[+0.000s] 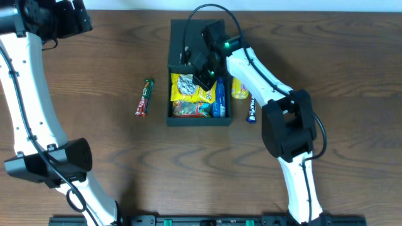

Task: Pack container
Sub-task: 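Lower the yellow Hacks bag into the box and release, then grasp the yellow Mentos bottle with the right gripper and lift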

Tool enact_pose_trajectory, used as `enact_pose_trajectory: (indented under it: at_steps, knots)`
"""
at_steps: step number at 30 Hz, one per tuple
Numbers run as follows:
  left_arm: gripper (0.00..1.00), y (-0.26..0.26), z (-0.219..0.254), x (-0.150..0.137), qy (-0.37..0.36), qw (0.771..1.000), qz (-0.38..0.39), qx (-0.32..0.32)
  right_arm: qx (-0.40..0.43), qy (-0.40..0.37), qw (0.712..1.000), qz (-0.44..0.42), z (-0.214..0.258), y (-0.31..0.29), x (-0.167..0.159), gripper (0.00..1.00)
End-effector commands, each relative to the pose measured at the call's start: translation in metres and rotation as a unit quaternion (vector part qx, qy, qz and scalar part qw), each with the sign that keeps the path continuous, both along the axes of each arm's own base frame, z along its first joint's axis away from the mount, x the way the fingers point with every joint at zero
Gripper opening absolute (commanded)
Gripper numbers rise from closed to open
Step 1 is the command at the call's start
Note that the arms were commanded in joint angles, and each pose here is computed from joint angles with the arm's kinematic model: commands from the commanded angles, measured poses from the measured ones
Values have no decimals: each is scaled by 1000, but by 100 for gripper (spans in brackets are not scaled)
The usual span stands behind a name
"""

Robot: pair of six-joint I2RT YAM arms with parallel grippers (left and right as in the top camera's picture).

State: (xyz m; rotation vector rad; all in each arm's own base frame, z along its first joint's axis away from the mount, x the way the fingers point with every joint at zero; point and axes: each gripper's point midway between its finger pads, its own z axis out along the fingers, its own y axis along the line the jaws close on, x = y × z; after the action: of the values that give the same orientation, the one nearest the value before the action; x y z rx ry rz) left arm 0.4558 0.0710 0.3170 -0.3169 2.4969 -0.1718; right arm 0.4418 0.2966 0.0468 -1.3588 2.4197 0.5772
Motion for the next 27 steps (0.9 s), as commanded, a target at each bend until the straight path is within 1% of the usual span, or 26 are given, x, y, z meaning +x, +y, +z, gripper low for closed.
enact_pose_trajectory:
  at_steps: [1,5,6,7,8,9,10,11,13,16,18,20,22,27]
  knots:
    - [95,-1,-16,-1,22,1000,-10,-1,11,-3,1000,-8,13,9,0,2]
    - [95,-2,-40,-5,56,998,-20,-2,45,-39,997,-43,74,9,18,1]
    - [95,-2,-47,-7,68,998,-20,-5,53,-57,995,-63,99,5,25,9]
    - [95,-3,-58,-9,82,996,-20,-9,54,-71,992,-94,117,-3,32,37]
    - [95,-3,-64,-10,90,996,-22,-10,50,-82,987,-126,130,-14,39,53]
    - [95,-5,-72,-12,102,994,-27,-11,42,-92,982,-161,141,-27,45,60]
    - [95,-7,-80,-14,112,993,-33,-11,29,-96,974,-202,149,-44,51,75]
    - [95,-10,-89,-15,123,992,-38,-12,14,-90,965,-247,150,-63,54,99]
    - [95,-17,-107,-17,140,989,-50,-13,-13,-47,947,-317,138,-95,51,99]
    - [95,-34,-127,-14,149,985,-87,-4,-56,29,924,-376,95,-128,39,99]
    - [95,-48,-136,-12,150,981,-121,8,-89,61,891,-441,68,-152,35,99]
    - [95,-62,-141,-10,147,978,-149,17,-98,87,878,-461,49,-159,29,99]
    - [95,-73,-144,-9,146,974,-170,23,-108,103,871,-469,36,-162,23,99]
    - [95,-89,-159,-13,160,964,-210,46,-119,143,866,-464,13,-155,4,88]
